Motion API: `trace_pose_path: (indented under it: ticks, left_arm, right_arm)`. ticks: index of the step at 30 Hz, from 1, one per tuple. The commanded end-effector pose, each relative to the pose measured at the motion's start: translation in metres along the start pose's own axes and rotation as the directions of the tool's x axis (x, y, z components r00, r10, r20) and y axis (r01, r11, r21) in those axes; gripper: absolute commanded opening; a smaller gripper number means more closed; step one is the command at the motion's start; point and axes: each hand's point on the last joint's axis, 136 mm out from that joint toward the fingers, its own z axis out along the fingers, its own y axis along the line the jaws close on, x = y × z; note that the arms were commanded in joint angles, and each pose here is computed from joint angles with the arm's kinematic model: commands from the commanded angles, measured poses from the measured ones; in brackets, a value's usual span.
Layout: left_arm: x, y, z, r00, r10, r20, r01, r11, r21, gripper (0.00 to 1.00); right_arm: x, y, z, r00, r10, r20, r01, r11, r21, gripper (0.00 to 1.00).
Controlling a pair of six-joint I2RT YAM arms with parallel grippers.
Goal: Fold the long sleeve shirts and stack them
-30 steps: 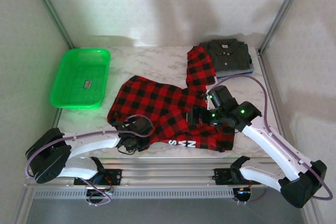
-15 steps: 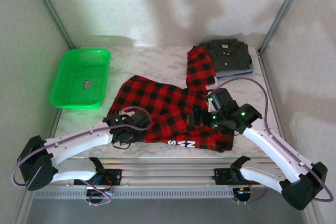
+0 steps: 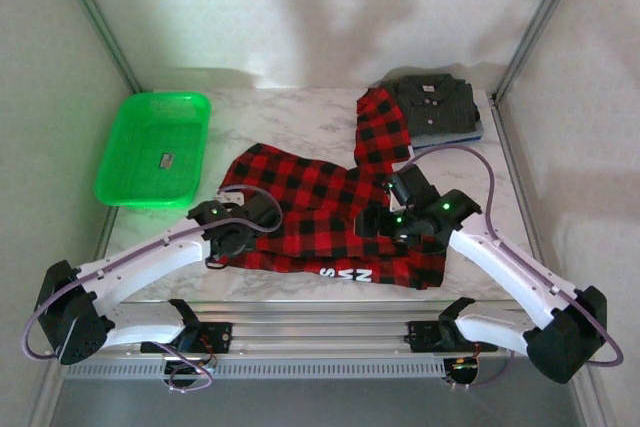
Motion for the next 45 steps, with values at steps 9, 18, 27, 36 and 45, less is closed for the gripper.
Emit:
trace_pose_path:
  ticks: [9, 18, 27, 36, 45]
  left_arm:
    - [0.002, 0.006, 0.023, 0.995, 0.094, -0.032, -0.096, 0.993, -0.063, 0.02]
    - [0.007, 0.008, 0.039, 0.992, 0.104, -0.074, -0.114, 0.984, -0.14, 0.02]
    - [0.012, 0.011, 0.053, 0.984, 0.131, -0.119, -0.153, 0.968, -0.2, 0.03]
    - [0.018, 0.017, 0.066, 0.98, 0.117, -0.163, -0.156, 0.955, -0.251, 0.03]
    - [0.026, 0.02, 0.081, 0.974, 0.071, -0.213, -0.128, 0.956, -0.264, 0.06]
  right_arm:
    - [-0.006, -0.029, 0.031, 0.998, 0.061, -0.023, -0.056, 0.984, 0.166, 0.82]
    - [-0.005, -0.038, 0.048, 0.995, 0.088, -0.042, -0.077, 0.974, 0.213, 0.78]
    - [-0.002, -0.051, 0.065, 0.991, 0.115, -0.064, -0.093, 0.954, 0.284, 0.74]
    - [0.005, -0.076, 0.079, 0.986, 0.147, -0.073, -0.103, 0.901, 0.421, 0.7]
    - [0.016, -0.09, 0.099, 0.982, 0.17, -0.079, -0.108, 0.861, 0.497, 0.63]
